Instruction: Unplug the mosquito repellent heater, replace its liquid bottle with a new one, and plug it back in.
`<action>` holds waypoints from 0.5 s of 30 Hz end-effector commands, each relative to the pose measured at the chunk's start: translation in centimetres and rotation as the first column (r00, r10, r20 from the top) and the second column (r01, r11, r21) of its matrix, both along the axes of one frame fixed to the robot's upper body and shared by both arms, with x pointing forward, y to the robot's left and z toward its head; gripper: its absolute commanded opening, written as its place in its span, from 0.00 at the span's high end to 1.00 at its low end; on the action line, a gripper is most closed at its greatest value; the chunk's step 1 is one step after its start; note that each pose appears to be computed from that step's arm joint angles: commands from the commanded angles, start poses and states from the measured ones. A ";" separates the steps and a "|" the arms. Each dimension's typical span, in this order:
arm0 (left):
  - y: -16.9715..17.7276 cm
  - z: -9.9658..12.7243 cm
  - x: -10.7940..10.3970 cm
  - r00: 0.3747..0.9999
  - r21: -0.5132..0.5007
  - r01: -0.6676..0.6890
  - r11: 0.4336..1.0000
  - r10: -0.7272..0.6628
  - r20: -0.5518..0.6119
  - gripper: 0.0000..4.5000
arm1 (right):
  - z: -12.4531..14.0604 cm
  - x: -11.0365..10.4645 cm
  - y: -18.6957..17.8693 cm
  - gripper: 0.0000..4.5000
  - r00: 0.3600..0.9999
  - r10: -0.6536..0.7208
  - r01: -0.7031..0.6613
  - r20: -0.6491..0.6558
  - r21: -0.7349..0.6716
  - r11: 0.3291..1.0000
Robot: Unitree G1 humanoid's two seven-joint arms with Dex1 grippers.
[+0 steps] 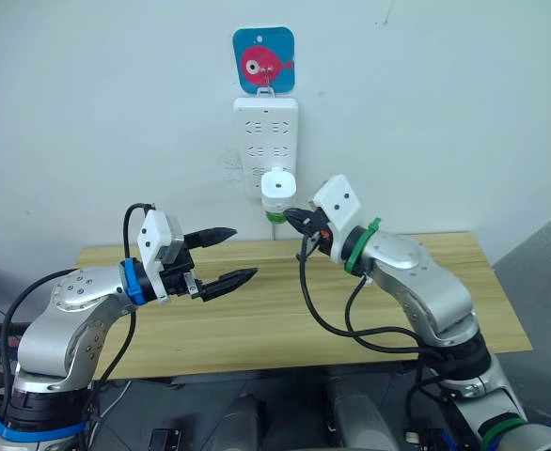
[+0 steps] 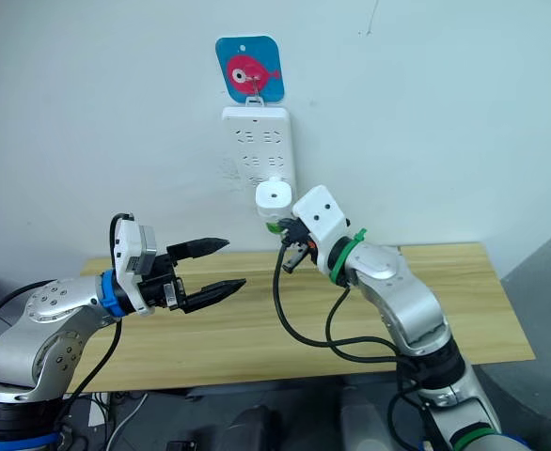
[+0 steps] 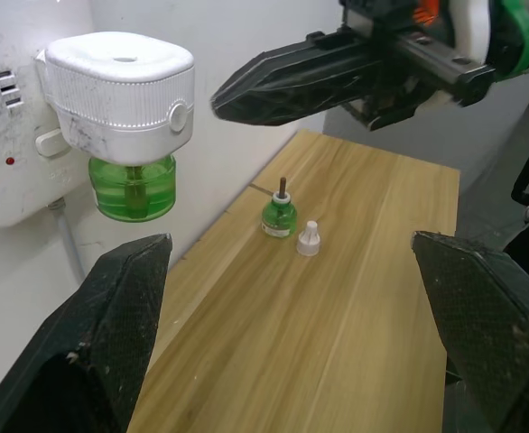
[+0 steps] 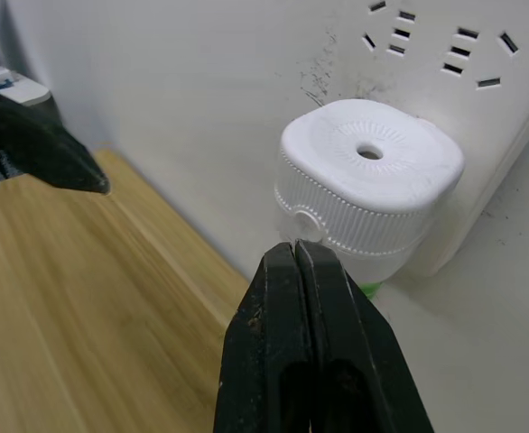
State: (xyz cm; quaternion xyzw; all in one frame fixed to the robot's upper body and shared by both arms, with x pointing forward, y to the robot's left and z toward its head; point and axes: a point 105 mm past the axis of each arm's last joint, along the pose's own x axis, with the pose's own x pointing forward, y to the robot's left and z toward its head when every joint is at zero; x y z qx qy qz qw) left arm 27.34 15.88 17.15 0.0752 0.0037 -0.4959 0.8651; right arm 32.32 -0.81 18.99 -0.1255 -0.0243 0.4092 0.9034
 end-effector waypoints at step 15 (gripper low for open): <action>0.2 -0.1 -0.1 0.999 -0.002 0.013 1.000 -0.013 0.034 0.00 | 1.4 1.4 0.0 0.99 0.992 -0.081 0.078 0.093 0.037 0.996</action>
